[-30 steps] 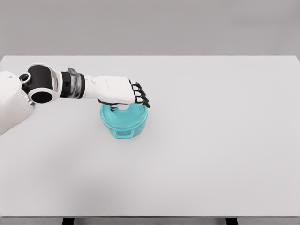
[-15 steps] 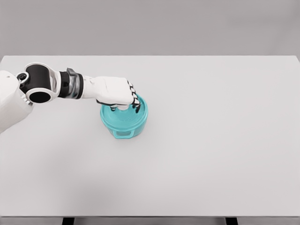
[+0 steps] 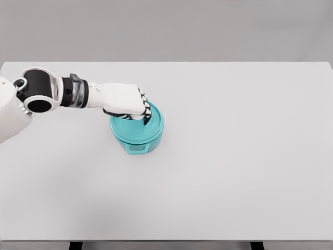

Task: Open the lid of the pot with left arm

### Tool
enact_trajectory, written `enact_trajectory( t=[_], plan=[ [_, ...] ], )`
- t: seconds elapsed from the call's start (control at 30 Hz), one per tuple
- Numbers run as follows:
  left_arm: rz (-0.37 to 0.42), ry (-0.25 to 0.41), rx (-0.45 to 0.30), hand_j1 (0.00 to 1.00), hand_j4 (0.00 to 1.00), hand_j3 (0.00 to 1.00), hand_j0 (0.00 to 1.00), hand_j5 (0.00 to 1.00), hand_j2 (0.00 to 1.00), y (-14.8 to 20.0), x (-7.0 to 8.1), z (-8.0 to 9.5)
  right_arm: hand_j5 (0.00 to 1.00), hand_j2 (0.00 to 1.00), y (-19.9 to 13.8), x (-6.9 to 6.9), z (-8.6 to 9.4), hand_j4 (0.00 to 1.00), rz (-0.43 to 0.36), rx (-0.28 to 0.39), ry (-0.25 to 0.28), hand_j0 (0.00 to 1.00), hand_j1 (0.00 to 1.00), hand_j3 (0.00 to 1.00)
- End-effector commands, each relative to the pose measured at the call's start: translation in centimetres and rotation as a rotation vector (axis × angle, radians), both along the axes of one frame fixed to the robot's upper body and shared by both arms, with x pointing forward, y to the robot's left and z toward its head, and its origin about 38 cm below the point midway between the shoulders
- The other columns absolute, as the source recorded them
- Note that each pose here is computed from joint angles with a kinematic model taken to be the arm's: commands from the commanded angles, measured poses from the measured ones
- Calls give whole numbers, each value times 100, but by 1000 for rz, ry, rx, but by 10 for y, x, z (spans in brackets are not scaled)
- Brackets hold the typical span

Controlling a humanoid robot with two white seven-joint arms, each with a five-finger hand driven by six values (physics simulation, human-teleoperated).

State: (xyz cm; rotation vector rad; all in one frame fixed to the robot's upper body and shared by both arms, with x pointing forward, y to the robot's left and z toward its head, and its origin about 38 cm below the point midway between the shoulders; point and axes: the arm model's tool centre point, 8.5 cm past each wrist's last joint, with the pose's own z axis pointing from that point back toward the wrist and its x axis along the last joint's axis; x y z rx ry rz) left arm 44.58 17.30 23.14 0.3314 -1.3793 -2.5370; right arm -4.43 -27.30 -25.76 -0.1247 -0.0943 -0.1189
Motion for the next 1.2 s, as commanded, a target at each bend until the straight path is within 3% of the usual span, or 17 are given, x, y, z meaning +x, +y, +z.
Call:
enact_trajectory(
  t=[0.0,0.23,0.4,0.6,0.73,0.87,0.93,1.07,1.17],
  plan=[
    [13,7,-10,51,51,51,51,51,51,6,1,2,100,100,0,0,0,100,-1,0,0,100,100,100],
    [40,19,-38,51,51,51,51,51,51,20,2,11,100,100,0,0,0,100,-1,0,0,100,100,100],
    [73,2,-66,52,52,52,52,52,52,35,6,28,100,100,0,0,0,100,-1,0,0,100,100,100],
    [199,-1,-90,52,52,52,52,52,52,92,10,46,100,100,0,0,0,100,-1,0,0,100,100,100],
    [335,37,-137,52,52,52,52,52,52,133,28,46,100,100,0,0,0,100,-1,0,0,100,100,100],
    [451,75,-145,53,53,53,53,53,53,167,39,32,100,100,0,0,0,100,-1,0,0,100,100,100],
    [524,107,-170,53,53,53,53,53,53,188,40,17,100,100,0,0,0,100,-1,0,0,100,100,100],
    [565,155,-178,54,54,54,54,54,54,199,33,-9,100,100,0,0,0,100,-1,0,0,100,100,100],
    [567,164,-184,58,58,58,58,58,58,197,34,-14,100,100,0,0,0,100,-1,0,0,100,100,100]
  ],
)
